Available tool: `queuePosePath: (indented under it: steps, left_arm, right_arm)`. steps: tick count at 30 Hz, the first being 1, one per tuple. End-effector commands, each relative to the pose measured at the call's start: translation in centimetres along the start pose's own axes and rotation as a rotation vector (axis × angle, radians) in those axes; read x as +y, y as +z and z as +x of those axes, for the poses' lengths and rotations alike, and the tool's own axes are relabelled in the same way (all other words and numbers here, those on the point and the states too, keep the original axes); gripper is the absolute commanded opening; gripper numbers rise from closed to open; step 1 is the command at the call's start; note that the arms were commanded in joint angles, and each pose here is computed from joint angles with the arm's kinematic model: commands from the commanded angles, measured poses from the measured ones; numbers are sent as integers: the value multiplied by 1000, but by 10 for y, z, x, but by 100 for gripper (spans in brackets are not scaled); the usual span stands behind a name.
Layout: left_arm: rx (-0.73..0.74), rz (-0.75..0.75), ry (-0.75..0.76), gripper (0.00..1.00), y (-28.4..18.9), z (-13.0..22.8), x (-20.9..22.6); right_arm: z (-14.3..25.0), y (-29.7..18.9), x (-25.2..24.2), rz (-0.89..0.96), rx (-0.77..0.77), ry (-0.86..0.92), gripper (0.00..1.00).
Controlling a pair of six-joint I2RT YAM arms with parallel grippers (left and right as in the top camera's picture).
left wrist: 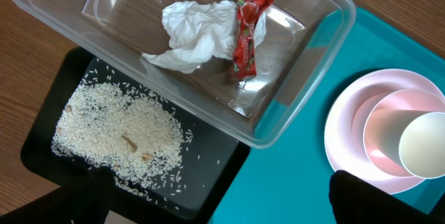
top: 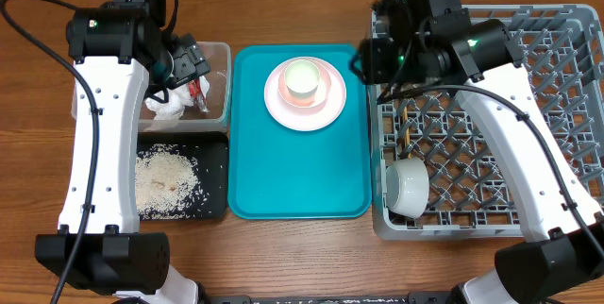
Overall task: Sort waste into correct bins and load items into the dishwasher
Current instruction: 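Raise the right gripper and move it left toward the pink plate, then close the right gripper on the white cup atop the pink plate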
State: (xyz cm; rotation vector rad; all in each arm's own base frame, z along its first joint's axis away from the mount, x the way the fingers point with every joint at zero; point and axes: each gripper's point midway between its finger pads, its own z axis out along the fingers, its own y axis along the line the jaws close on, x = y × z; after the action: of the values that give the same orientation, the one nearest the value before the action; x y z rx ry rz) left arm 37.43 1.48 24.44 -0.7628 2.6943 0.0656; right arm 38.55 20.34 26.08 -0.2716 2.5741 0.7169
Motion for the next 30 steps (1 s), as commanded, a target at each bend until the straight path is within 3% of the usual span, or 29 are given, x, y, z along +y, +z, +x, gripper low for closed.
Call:
queuePosePath:
  steps: [1, 7, 18, 21, 24, 28, 30]
  left_arm:
    - [-14, -2, 1, 100, -3, -3, 1]
    - [-14, -2, 0, 100, -3, -3, 1]
    - [-14, -2, 0, 100, -3, -3, 1]
    - [-14, -2, 0, 100, -3, -3, 1]
    - [-14, -2, 0, 100, -3, -3, 1]
    - [-14, -2, 0, 100, -3, -3, 1]
    - [-14, -2, 0, 100, -3, -3, 1]
  right_arm:
    - [-6, -12, 48, -223, -15, -42, 43]
    - [-18, 0, 64, -136, -99, -104, 60]
    - [-46, 34, 70, 21, -224, -229, 68]
    - [-38, 64, 62, 50, -166, -266, 65]
    - [-26, 99, 52, 86, -101, -306, 53]
    - [-14, 139, 48, 136, -55, -380, 49]
    - [-9, 154, 51, 130, -41, -418, 40]
